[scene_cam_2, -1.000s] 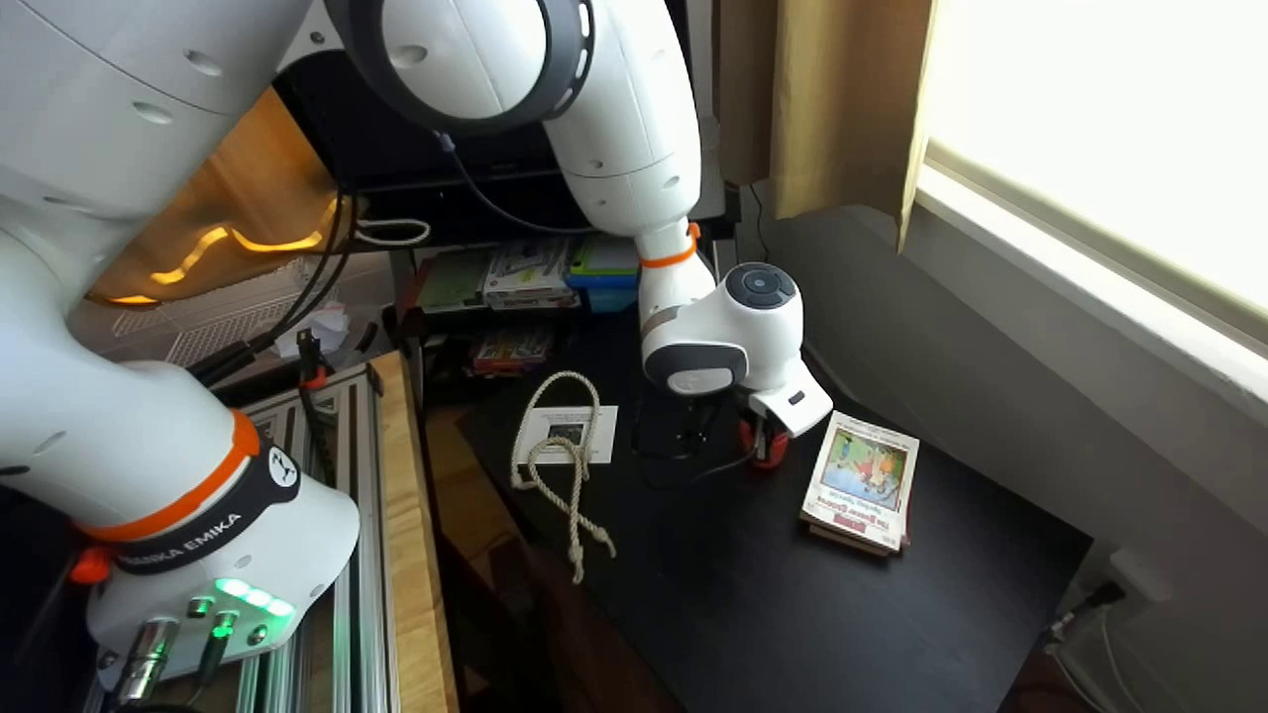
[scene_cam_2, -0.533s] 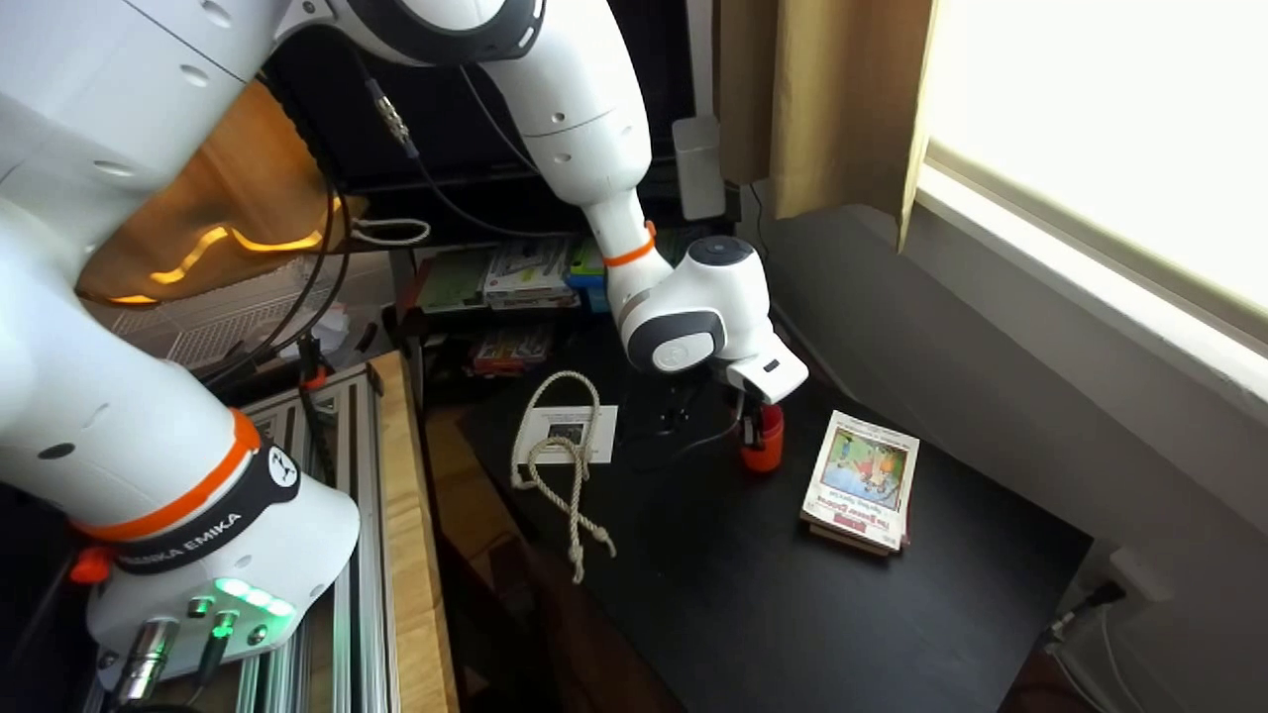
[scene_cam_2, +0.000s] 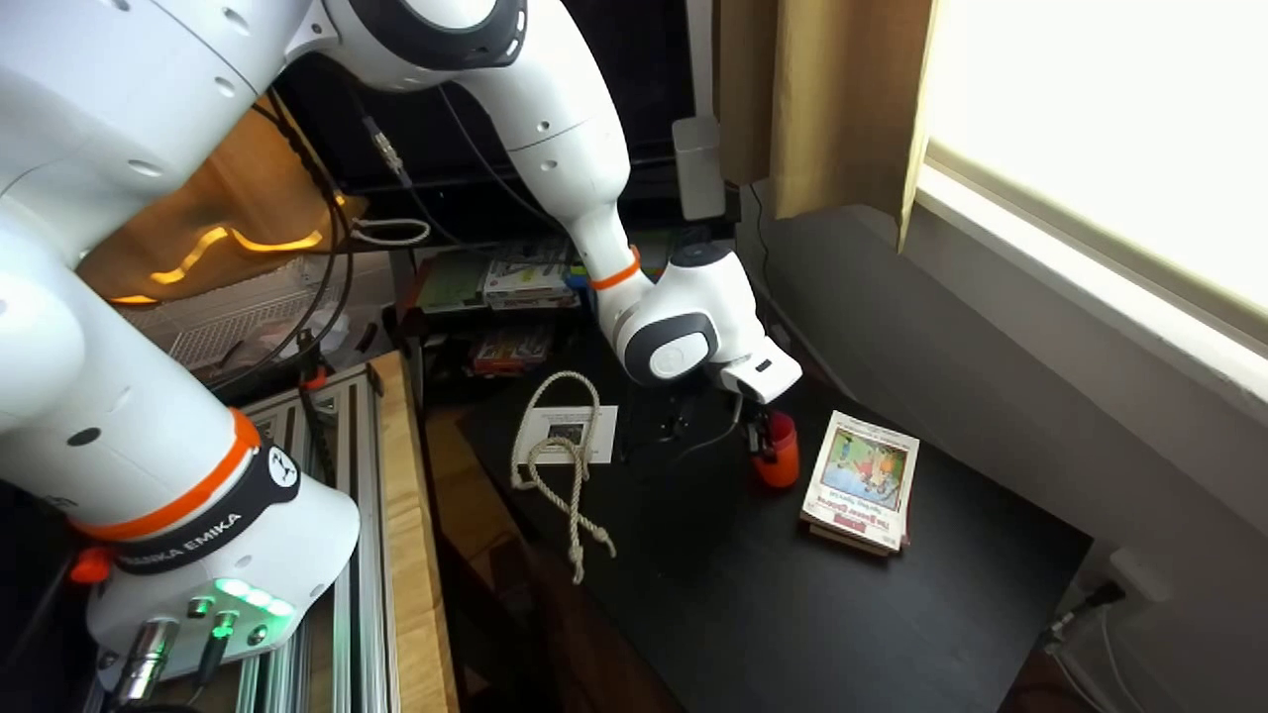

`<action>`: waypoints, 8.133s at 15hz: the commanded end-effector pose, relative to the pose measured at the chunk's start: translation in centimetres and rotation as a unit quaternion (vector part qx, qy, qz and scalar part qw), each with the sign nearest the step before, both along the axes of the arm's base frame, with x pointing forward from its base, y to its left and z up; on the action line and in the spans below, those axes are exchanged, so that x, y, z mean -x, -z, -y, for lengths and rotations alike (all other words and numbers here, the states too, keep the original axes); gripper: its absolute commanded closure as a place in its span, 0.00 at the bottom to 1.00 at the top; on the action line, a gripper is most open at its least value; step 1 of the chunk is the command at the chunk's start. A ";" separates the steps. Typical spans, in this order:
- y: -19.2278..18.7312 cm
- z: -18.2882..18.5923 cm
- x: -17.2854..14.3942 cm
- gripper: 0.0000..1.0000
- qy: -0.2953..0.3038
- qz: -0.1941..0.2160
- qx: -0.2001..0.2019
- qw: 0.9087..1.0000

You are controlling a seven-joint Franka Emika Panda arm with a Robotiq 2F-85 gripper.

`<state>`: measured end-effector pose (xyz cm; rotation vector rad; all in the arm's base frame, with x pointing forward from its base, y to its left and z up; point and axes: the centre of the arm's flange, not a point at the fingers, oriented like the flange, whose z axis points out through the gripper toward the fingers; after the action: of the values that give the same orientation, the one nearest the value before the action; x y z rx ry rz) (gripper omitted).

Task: Stack the cups, then turn them upside down

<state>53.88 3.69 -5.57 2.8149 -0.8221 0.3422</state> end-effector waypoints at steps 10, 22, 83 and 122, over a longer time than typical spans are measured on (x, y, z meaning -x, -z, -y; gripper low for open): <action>2.9 0.0 0.5 0.39 0.015 0.026 0.054 0.998; 3.6 -0.7 1.8 0.00 0.027 -0.039 0.016 0.999; 6.8 3.1 -8.0 0.45 -0.039 -0.171 -0.210 0.962; 6.4 2.2 -7.8 0.10 -0.037 -0.124 -0.170 0.977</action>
<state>61.72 2.08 -10.89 3.1181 -0.8113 -0.1370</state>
